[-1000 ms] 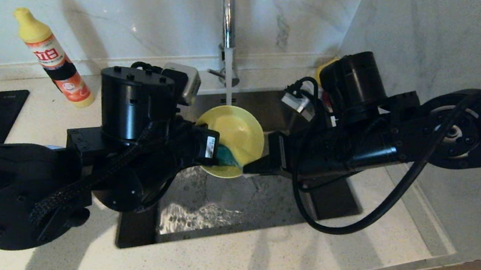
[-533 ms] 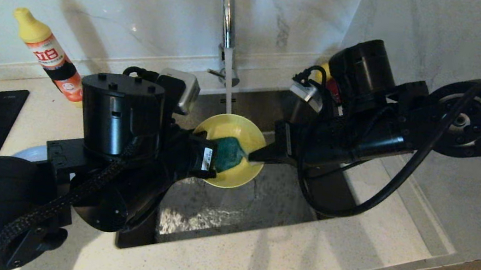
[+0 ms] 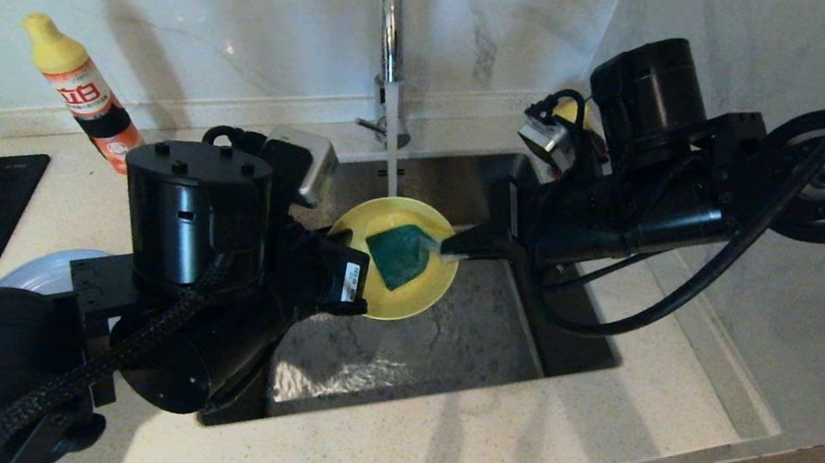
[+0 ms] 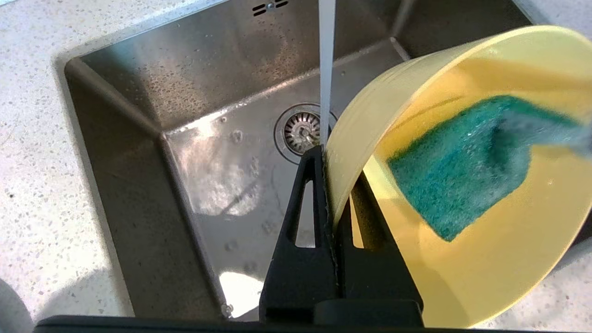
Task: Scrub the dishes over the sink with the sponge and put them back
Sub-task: Wipe the bowl
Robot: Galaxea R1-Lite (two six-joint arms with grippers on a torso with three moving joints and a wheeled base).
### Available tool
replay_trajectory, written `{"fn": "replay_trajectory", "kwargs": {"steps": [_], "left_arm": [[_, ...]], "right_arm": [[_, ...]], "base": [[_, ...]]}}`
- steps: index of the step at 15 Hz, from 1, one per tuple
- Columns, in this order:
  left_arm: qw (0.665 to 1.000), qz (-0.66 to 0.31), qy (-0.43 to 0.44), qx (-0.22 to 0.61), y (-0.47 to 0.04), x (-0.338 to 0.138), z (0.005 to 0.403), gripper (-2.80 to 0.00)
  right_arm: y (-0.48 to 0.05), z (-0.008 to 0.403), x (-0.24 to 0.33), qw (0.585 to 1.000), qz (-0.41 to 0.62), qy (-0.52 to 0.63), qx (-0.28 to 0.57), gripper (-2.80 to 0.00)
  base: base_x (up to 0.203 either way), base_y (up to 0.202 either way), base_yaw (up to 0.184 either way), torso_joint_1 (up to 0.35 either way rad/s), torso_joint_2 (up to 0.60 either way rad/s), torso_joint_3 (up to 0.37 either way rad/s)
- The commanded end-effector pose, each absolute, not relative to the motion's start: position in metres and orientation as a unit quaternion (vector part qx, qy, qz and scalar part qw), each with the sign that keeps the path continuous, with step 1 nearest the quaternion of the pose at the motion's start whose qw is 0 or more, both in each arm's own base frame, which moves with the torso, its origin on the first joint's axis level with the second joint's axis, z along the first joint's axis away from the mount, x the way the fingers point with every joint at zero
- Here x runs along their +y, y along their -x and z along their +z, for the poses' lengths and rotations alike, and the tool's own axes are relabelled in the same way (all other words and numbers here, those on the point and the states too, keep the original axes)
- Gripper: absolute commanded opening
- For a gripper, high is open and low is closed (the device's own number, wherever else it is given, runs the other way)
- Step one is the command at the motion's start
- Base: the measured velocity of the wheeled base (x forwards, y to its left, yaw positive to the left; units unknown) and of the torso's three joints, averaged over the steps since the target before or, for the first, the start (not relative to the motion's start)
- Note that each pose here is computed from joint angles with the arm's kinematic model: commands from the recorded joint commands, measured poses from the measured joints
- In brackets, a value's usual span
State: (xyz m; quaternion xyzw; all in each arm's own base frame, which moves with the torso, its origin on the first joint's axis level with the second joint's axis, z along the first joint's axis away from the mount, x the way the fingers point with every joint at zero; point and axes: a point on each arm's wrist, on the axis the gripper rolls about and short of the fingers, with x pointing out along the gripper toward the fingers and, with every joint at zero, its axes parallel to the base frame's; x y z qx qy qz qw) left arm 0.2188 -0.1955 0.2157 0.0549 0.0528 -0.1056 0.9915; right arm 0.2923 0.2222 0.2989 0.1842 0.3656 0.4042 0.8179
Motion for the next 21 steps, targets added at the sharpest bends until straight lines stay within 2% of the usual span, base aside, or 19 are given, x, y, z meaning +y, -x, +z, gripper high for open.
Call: {"fn": "replay_trajectory", "kwargs": {"steps": [1, 12, 21], "left_arm": [[0.992, -0.102, -0.054, 0.053, -0.219, -0.195, 0.215, -2.80], [0.992, -0.096, -0.053, 0.060, -0.221, -0.197, 0.210, -2.80], [0.993, -0.088, -0.037, 0.068, -0.229, -0.204, 0.204, -2.80]], "right_arm": [[-0.289, 0.307, 0.216, 0.821, 0.404, -0.189, 0.356, -2.80], [-0.285, 0.313, 0.205, 0.822, 0.400, -0.193, 0.355, -2.80], [-0.277, 0.302, 0.240, 0.803, 0.431, -0.175, 0.372, -2.80]], "base": [[0.000, 0.000, 0.000, 0.000, 0.00, 0.000], [0.000, 0.000, 0.000, 0.000, 0.00, 0.000], [0.000, 0.000, 0.000, 0.000, 0.00, 0.000]]}}
